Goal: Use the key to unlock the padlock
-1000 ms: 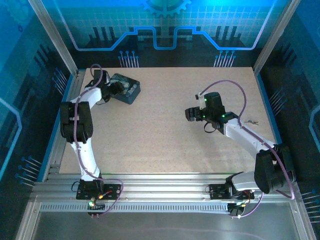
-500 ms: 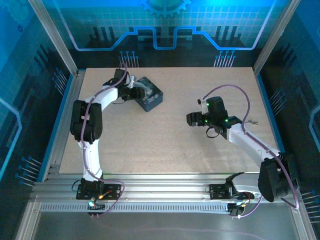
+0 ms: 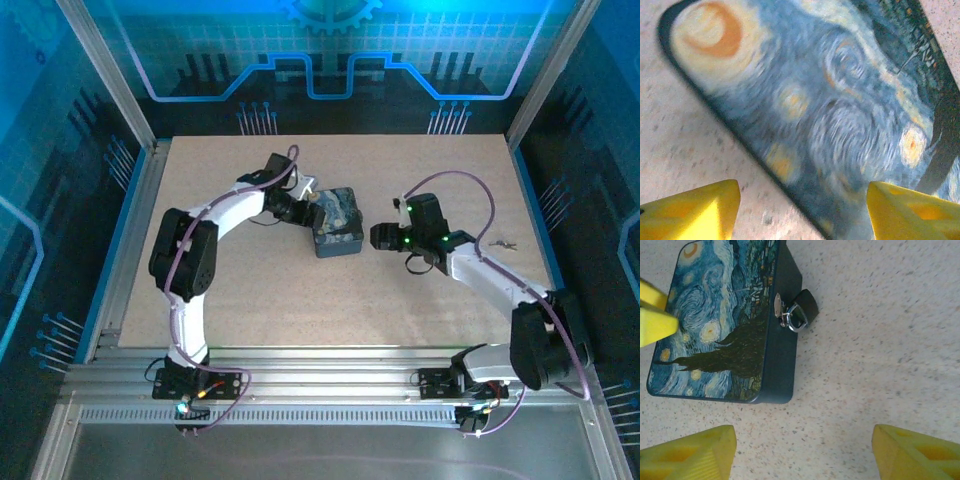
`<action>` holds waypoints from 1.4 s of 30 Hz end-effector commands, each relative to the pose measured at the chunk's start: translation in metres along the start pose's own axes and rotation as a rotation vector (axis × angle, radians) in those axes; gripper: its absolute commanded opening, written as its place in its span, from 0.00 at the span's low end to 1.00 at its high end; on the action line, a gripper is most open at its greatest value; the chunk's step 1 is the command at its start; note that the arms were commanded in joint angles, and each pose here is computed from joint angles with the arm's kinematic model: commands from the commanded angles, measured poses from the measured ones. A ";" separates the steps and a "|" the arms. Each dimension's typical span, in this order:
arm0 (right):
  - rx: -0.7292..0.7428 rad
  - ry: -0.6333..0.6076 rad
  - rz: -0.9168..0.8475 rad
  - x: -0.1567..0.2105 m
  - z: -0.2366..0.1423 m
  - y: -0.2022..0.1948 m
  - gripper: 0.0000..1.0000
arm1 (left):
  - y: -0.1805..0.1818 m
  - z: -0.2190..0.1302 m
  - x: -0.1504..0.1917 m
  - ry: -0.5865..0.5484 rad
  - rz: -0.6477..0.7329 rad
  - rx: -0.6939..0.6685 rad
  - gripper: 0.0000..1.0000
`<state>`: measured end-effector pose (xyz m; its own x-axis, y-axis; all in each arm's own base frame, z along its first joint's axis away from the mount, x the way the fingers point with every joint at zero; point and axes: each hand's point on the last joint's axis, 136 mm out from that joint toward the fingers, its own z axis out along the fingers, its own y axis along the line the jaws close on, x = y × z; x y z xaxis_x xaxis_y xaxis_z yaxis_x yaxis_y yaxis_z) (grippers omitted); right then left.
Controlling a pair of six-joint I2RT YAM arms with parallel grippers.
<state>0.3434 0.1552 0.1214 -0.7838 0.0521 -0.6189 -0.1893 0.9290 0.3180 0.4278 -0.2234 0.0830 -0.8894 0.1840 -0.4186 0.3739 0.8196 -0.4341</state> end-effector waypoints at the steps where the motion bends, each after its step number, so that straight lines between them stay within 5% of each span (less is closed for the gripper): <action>1: -0.076 0.021 0.039 0.005 0.015 0.022 0.70 | 0.002 -0.038 -0.016 -0.124 -0.138 0.005 0.70; 7: -0.120 0.072 -0.007 0.010 0.050 0.056 0.66 | -0.002 -0.054 0.003 -0.159 -0.289 0.050 0.71; 21: -0.257 0.155 -0.237 0.034 0.082 0.194 0.66 | 0.044 -0.102 0.036 -0.220 -0.478 -0.163 0.76; 25: -0.263 0.169 -0.235 0.033 0.077 0.200 0.66 | 0.058 -0.118 0.040 -0.258 -0.522 -0.197 0.77; 35: -0.064 0.104 -0.215 0.014 -0.002 0.116 0.67 | 0.046 -0.135 0.053 -0.276 -0.462 -0.275 0.76; 42: 0.278 0.051 0.167 -0.008 -0.039 -0.063 0.64 | 0.025 -0.132 0.054 -0.257 -0.405 -0.268 0.76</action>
<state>0.3465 0.1498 0.1663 -0.7683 0.0878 -0.6340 -0.1145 0.9557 0.2712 0.3647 -0.1180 0.1551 -0.8313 -0.3143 -0.4585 -0.1057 0.8991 -0.4248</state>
